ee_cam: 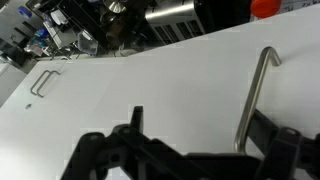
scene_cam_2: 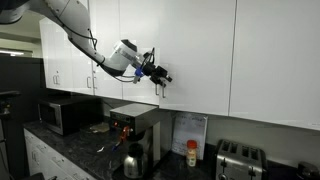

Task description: Open the cupboard

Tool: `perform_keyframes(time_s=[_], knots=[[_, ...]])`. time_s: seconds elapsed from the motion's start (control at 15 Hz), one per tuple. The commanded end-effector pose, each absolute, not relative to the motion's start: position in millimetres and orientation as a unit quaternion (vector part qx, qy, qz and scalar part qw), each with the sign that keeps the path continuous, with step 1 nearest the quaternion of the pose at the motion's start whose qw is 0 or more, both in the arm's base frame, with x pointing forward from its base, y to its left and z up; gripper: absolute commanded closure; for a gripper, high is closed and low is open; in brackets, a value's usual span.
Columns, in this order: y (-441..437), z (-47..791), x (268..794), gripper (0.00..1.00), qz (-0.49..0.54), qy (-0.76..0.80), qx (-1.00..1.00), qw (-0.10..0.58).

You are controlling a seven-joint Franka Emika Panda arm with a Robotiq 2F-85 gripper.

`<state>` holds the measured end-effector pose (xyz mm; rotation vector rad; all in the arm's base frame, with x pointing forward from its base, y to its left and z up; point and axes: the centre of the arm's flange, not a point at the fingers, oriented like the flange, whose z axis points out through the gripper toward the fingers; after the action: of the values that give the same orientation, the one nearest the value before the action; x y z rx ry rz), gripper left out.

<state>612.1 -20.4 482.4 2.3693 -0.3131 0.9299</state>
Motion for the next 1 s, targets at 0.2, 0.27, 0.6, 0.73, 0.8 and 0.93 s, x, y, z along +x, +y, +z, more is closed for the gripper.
perform_keyframes(time_s=[0.2,0.27,0.6,0.73,0.8,0.93], knots=[[-51.5,497.4,560.1,0.0,0.342,-0.14,0.877,0.308],[-52.6,499.4,555.3,0.0,0.343,-0.141,0.876,0.308],[-60.2,502.5,536.0,0.0,0.342,-0.147,0.875,0.31],[-66.3,502.3,529.0,0.0,0.34,-0.15,0.874,0.313],[-69.6,501.3,525.3,0.0,0.339,-0.151,0.873,0.316],[-77.1,499.3,518.8,0.0,0.336,-0.153,0.872,0.322]])
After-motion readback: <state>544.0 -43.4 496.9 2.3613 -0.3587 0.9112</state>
